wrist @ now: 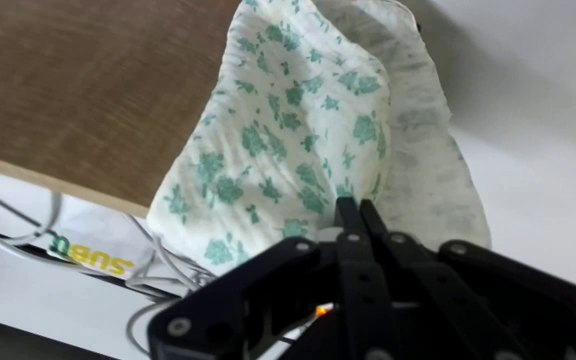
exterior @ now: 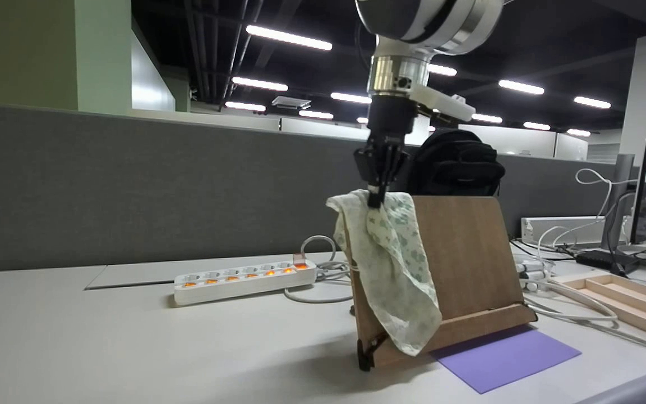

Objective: Put the cloth on the wooden board, then remove the cloth and put it on the table

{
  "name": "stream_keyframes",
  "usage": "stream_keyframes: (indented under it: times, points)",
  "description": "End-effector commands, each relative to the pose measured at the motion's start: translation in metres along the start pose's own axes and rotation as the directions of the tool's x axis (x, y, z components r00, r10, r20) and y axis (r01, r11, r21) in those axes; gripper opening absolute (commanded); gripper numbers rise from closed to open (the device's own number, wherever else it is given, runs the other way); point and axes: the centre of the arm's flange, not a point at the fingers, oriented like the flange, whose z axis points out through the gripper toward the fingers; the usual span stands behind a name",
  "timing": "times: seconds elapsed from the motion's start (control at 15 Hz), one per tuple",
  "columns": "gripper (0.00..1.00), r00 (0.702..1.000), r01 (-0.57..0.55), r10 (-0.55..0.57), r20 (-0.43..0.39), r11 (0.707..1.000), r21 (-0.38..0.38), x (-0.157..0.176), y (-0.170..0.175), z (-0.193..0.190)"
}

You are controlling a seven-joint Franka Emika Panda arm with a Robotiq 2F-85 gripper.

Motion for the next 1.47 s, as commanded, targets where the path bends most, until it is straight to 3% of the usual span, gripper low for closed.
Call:
stream_keyframes:
  times: [0.0, 0.33, 0.6, 1.13, 1.2, 1.27, 1.4]
  points:
    - [0.01, 0.991, 0.13, -0.128, -0.044, 0.991, 0.026, 0.044, -0.052, -0.012]
    - [0.01, 0.976, 0.208, -0.203, -0.078, 0.977, 0.053, 0.093, -0.116, -0.002]
    - [0.01, 0.983, 0.174, -0.171, -0.072, 0.984, 0.042, 0.112, -0.132, 0.037]
    - [0.01, 0.986, 0.136, -0.136, 0.097, 0.991, 0.016, 0.096, -0.148, 0.134]
    - [0.28, 0.986, 0.125, -0.125, 0.11, 0.992, 0.012, 0.096, -0.15, 0.139]
    - [0.28, 0.986, 0.112, -0.112, 0.122, 0.994, 0.011, 0.095, -0.152, 0.143]
    - [0.41, 0.991, 0.059, -0.058, 0.124, 0.998, -0.006, 0.097, -0.153, 0.142]
